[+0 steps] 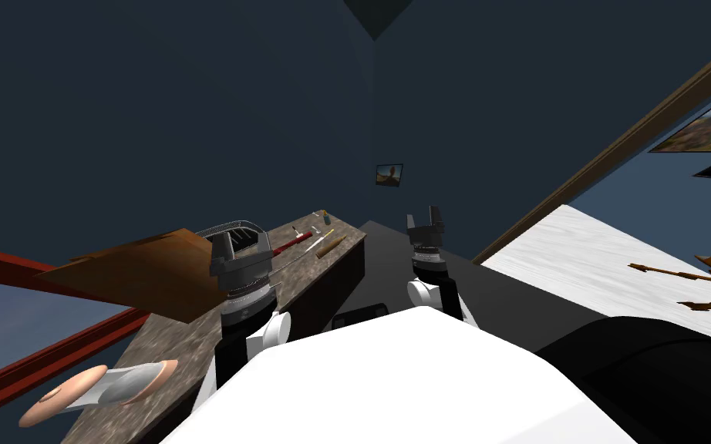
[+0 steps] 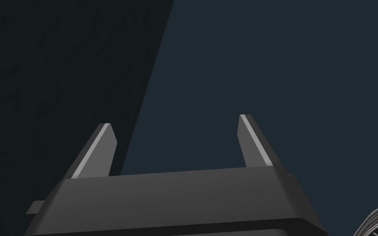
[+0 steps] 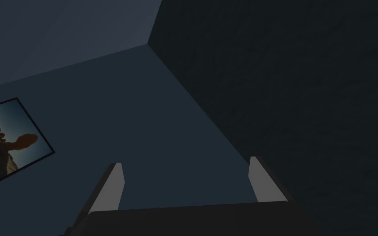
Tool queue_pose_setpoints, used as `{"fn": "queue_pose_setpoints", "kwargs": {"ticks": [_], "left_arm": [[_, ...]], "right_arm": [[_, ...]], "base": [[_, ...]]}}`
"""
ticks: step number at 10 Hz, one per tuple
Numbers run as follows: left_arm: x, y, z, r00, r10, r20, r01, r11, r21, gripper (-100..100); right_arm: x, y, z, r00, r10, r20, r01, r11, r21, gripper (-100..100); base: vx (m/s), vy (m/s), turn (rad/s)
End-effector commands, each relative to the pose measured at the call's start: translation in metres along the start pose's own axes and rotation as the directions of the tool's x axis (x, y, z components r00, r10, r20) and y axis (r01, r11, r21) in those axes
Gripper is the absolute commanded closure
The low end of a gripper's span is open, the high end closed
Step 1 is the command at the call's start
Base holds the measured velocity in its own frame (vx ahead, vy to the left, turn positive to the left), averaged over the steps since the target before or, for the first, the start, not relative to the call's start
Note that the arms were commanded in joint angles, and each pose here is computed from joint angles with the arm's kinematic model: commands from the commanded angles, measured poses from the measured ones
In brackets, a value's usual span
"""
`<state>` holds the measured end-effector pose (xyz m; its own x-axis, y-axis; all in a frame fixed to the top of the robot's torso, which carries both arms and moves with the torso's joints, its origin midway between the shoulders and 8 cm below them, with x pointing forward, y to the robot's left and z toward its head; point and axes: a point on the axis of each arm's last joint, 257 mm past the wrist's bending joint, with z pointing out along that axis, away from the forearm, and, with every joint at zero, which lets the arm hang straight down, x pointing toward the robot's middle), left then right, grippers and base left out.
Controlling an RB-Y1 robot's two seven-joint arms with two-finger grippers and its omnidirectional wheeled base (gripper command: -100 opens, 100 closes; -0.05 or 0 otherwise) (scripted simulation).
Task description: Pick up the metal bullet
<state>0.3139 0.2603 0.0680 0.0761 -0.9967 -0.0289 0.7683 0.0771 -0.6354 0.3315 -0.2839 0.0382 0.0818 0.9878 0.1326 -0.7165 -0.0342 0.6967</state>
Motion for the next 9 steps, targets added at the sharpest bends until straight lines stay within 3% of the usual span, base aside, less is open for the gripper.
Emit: {"fn": "queue_pose_setpoints", "kwargs": {"ticks": [1,9], "left_arm": [[-0.001,0.006,0.0,1.0,0.004,-0.017,-0.004,1.0,-0.021,-100],[-0.031,0.051,0.001,0.998,0.03,-0.053,-0.04,0.98,-0.194,-100]], "right_arm": [[0.0,0.0,0.0,1.0,0.0,0.0,0.0,1.0,0.0,0],[0.0,0.0,0.0,1.0,0.0,0.0,0.0,1.0,0.0,0]], "base": [[0.0,-0.023,-0.021],[0.009,-0.092,-0.039]]}}
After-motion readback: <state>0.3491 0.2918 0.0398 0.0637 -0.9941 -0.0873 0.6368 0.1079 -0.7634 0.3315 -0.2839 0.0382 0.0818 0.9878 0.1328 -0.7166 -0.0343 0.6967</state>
